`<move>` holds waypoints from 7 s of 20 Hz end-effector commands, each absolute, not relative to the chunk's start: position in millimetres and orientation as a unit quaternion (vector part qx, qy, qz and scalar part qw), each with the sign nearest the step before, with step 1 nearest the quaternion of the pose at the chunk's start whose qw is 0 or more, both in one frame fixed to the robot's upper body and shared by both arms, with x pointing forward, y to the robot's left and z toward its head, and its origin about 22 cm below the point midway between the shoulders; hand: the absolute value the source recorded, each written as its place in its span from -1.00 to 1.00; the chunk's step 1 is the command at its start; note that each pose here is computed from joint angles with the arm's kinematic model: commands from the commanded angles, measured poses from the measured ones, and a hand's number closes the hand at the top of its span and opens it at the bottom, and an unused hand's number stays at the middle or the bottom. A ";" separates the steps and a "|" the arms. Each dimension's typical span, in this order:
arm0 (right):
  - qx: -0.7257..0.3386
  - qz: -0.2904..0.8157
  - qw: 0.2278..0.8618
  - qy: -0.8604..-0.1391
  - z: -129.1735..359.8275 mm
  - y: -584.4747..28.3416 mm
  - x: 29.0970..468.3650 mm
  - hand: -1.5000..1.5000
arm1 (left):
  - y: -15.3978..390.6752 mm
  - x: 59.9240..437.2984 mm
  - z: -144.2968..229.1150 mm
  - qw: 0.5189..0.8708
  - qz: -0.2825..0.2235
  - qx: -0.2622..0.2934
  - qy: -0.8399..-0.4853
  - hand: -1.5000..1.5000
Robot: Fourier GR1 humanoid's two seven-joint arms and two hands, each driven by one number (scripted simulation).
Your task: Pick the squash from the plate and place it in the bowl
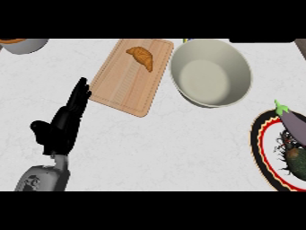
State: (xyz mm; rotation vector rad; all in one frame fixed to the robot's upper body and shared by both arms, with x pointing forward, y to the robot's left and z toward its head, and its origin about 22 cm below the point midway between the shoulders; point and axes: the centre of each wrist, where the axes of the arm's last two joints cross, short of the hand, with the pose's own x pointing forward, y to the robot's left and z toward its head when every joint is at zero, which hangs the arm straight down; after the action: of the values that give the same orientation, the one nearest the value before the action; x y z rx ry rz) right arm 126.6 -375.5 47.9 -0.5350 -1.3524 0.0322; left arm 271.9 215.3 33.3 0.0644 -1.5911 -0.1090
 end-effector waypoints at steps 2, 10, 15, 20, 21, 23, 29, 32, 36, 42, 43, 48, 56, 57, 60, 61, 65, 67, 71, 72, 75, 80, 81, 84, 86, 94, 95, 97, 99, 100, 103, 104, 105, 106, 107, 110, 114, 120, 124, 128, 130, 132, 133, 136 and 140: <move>-0.236 0.005 0.746 -0.623 11.7 -386.6 147.7 -1.00 | 232.4 268.7 23.4 0.699 -0.039 0.025 -0.714 0.00; -0.317 0.036 0.759 -0.567 -0.6 -374.5 146.8 -1.00 | 217.5 257.4 33.0 0.697 -0.048 0.030 -0.714 0.00; -0.322 0.067 0.765 -0.554 -8.7 -368.3 156.7 -1.00 | 215.8 270.0 29.8 0.699 -0.045 0.041 -0.712 0.00; -0.292 0.069 0.772 -0.560 -36.3 -389.6 157.5 -1.00 | 199.8 263.4 26.6 0.701 -0.044 0.026 -0.712 0.00; -0.283 0.090 0.765 -0.571 -25.6 -396.6 147.4 1.00 | 216.6 263.8 39.0 0.694 -0.049 0.034 -0.717 0.00; -0.286 0.163 0.744 -0.581 -36.5 -358.2 170.3 1.00 | 217.9 268.6 24.1 0.695 -0.044 0.035 -0.717 0.00; -0.280 0.185 0.732 -0.594 -17.2 -360.3 160.3 1.00 | 216.2 250.0 21.9 0.698 -0.055 0.032 -0.714 0.00; -0.258 0.154 0.725 -0.620 -7.3 -264.3 210.6 1.00 | 209.5 269.1 36.4 0.699 -0.061 0.018 -0.713 0.00; -0.223 0.139 0.721 -0.641 8.5 -198.4 248.7 1.00 | 198.2 274.6 35.3 0.688 -0.080 0.001 -0.722 0.00; -0.244 0.109 0.674 -0.689 58.1 -113.2 286.3 1.00 | 188.8 280.6 39.9 0.689 -0.090 -0.011 -0.719 0.00; -0.247 0.093 0.659 -0.704 68.3 -103.4 293.3 1.00 | 189.2 280.4 37.8 0.690 -0.096 -0.012 -0.717 0.00; -0.291 0.089 0.573 -0.761 109.8 -47.4 307.6 1.00 | 178.0 287.1 39.5 0.690 -0.087 -0.015 -0.719 0.00; -0.399 0.083 0.536 -0.740 196.5 14.1 329.8 1.00 | 202.5 286.3 33.8 0.695 -0.076 0.014 -0.715 0.00; -0.414 0.088 0.532 -0.734 208.1 22.6 330.6 1.00 | 191.2 289.9 32.1 0.702 -0.067 0.010 -0.709 0.00; -0.447 0.088 0.550 -0.700 236.4 39.3 330.8 1.00 | 182.4 281.6 20.4 0.699 -0.076 0.008 -0.711 0.00; -0.453 0.086 0.550 -0.697 239.4 42.7 335.7 1.00 | 198.7 294.2 41.7 0.694 -0.066 0.004 -0.717 0.00; -0.470 0.056 0.548 -0.689 272.5 50.0 349.4 1.00 | 179.5 278.5 19.5 0.698 -0.063 0.004 -0.713 0.00; -0.472 0.058 0.555 -0.682 277.6 46.5 360.5 1.00 | 195.4 285.4 30.2 0.692 -0.073 0.011 -0.718 0.00; -0.497 0.052 0.557 -0.663 296.8 47.3 371.3 1.00 | 219.2 282.2 32.2 0.692 -0.067 0.022 -0.719 0.00; -0.483 0.043 0.574 -0.660 293.5 39.9 378.5 1.00 | 210.9 283.8 27.6 0.693 -0.057 0.016 -0.718 0.00; -0.532 0.069 0.575 -0.618 286.7 32.2 397.3 1.00 | 197.5 279.4 30.6 0.691 -0.066 0.019 -0.720 0.00; -0.591 0.113 0.577 -0.552 268.4 1.0 422.4 1.00 | 201.2 272.1 24.0 0.697 -0.056 0.027 -0.714 0.00; -0.605 0.126 0.571 -0.540 252.8 5.4 422.1 1.00 | 209.7 279.1 18.1 0.700 -0.048 0.032 -0.712 0.00; -0.612 0.117 0.574 -0.531 251.6 -33.4 443.1 1.00 | 213.1 275.7 23.0 0.692 -0.057 0.022 -0.720 0.00; -0.613 0.111 0.580 -0.524 217.4 -43.0 443.0 1.00 | 204.6 271.9 27.4 0.703 -0.051 0.032 -0.708 0.00; -0.631 0.111 0.589 -0.493 172.1 -102.2 451.3 1.00 | 226.1 276.1 23.3 0.696 -0.050 0.033 -0.716 0.00; -0.626 0.113 0.589 -0.498 164.5 -115.6 450.1 1.00 | 206.7 284.9 30.2 0.695 -0.050 0.031 -0.717 0.00; -0.625 0.113 0.610 -0.474 150.6 -129.5 451.1 1.00 | 221.9 265.1 13.5 0.693 -0.050 0.041 -0.718 0.00; -0.596 0.122 0.635 -0.476 143.5 -134.0 446.2 1.00 | 224.4 267.3 22.3 0.694 -0.054 0.043 -0.717 0.00; -0.572 0.131 0.655 -0.476 139.8 -132.1 445.8 1.00 | 224.4 270.6 43.6 0.699 -0.054 0.029 -0.712 0.00; -0.533 0.078 0.691 -0.483 119.1 -149.5 441.2 -1.00 | 222.8 278.1 39.2 0.696 -0.051 0.026 -0.716 0.00; -0.515 0.086 0.698 -0.490 113.8 -156.8 436.6 -1.00 | 218.2 272.9 26.4 0.700 -0.046 0.027 -0.712 0.00; -0.489 0.087 0.708 -0.503 118.9 -154.0 438.1 -1.00 | 217.6 277.9 36.5 0.690 -0.053 0.034 -0.721 0.00; -0.484 0.091 0.707 -0.507 100.3 -160.3 434.6 -1.00 | 218.1 279.2 38.6 0.695 -0.046 0.023 -0.717 0.00; -0.470 0.099 0.710 -0.516 102.9 -142.7 432.4 -1.00 | 211.5 258.4 27.9 0.693 -0.052 0.026 -0.719 0.00; -0.464 0.067 0.673 -0.572 119.4 -160.7 432.3 -1.00 | 221.2 283.8 43.1 0.699 -0.046 0.033 -0.713 0.00; -0.463 0.017 0.615 -0.638 123.2 -164.1 420.1 -1.00 | 219.2 266.3 9.9 0.699 -0.052 0.026 -0.713 0.00; -0.454 -0.068 0.595 -0.660 144.6 -160.2 395.7 -1.00 | 222.7 266.1 29.5 0.697 -0.047 0.032 -0.715 0.00; -0.427 -0.094 0.618 -0.654 161.1 -176.7 371.4 -1.00 | 230.4 261.7 29.7 0.700 -0.050 0.038 -0.712 0.00; -0.387 -0.131 0.617 -0.672 151.2 -193.3 342.5 -1.00 | 230.8 265.3 21.8 0.698 -0.049 0.034 -0.714 0.00; -0.371 -0.136 0.615 -0.683 146.7 -199.2 315.2 -1.00 | 225.5 270.6 25.8 0.697 -0.042 0.032 -0.715 0.00; -0.360 -0.120 0.619 -0.687 152.7 -189.9 300.7 -1.00 | 227.6 264.7 20.0 0.701 -0.044 0.044 -0.710 0.00; -0.348 -0.128 0.619 -0.692 146.3 -194.6 288.9 -1.00 | 223.6 284.5 13.7 0.696 -0.042 0.044 -0.716 0.00; -0.338 -0.127 0.619 -0.697 134.3 -208.3 277.2 -1.00 | 223.3 278.5 38.2 0.696 -0.046 0.037 -0.716 0.00; -0.336 -0.110 0.622 -0.699 139.5 -203.9 254.8 -1.00 | 201.7 276.8 33.5 0.703 -0.049 0.030 -0.708 0.00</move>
State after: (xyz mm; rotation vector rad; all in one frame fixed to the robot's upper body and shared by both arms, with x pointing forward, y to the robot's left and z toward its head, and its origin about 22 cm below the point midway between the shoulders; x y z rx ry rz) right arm 282.6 -201.6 138.5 -0.7879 -1.6005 -0.2757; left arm 275.3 216.4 31.0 0.0743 -1.5889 -0.1054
